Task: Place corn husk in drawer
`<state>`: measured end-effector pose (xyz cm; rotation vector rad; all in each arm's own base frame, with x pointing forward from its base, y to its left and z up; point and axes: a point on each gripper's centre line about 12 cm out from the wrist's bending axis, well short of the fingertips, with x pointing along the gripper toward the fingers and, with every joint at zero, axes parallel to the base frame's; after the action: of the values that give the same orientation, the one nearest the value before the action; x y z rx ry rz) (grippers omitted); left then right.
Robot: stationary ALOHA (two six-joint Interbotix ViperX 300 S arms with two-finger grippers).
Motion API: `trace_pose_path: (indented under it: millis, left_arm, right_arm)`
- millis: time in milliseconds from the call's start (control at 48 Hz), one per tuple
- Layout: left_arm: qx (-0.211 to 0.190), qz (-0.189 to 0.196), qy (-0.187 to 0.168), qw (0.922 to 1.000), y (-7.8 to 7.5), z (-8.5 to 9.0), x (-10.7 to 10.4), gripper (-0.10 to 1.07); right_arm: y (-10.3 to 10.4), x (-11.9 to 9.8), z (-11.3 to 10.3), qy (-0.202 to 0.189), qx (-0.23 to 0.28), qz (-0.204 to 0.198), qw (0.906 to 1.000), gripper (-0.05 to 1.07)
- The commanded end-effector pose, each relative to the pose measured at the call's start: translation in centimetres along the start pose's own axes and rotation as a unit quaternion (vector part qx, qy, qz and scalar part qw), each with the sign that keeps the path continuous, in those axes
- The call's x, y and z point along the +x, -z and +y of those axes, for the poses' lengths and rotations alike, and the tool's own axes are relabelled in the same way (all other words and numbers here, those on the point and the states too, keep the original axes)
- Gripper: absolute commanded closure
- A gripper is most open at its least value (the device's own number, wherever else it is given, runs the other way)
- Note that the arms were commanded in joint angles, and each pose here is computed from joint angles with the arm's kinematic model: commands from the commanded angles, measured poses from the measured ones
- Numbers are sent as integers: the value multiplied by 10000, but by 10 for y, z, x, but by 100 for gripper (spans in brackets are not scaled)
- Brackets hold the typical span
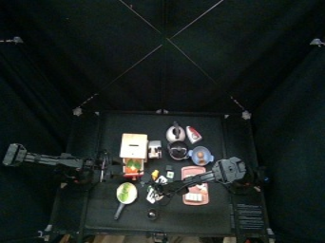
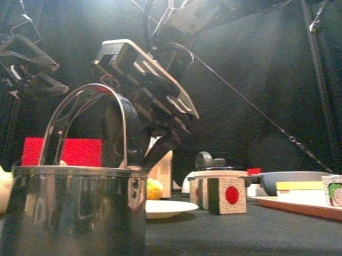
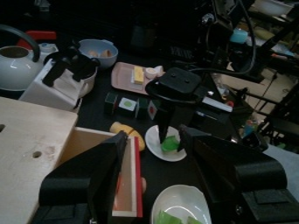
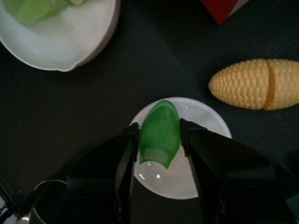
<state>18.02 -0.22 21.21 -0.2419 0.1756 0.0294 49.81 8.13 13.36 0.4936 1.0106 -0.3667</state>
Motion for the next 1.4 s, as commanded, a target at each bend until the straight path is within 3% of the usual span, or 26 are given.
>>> trace_pose_path:
  millis: [0, 208, 375, 542, 771, 1000, 1375]
  left_arm:
    - [2, -63, -2, 10000, -5, -1, 1, 9]
    - [10, -71, 0, 10000, -6, -1, 1, 9]
    - [2, -63, 0, 10000, -5, -1, 1, 9]
    - [-6, -63, -1, 10000, -5, -1, 1, 9]
    - [-5, -56, -3, 10000, -5, -1, 1, 9]
    - [-5, -56, -3, 10000, -5, -1, 1, 9]
    - [3, -48, -4, 10000, -4, -1, 1, 9]
  right_arm:
    - [-21, -33, 8, -384, -31, -462, 9982, 32]
    - [-42, -63, 10, -891, -240, -1143, 9892, 32]
    - [-69, -85, 2, -1248, -499, -1866, 9732, 32]
    - [-96, -91, -14, -1527, -482, -2361, 9584, 32]
    - [-114, -74, -36, -1539, -547, -2602, 9516, 31]
    - [-123, -60, -47, -1420, -494, -2601, 9538, 29]
    - [-126, -52, -52, -1357, -450, -2576, 9556, 12]
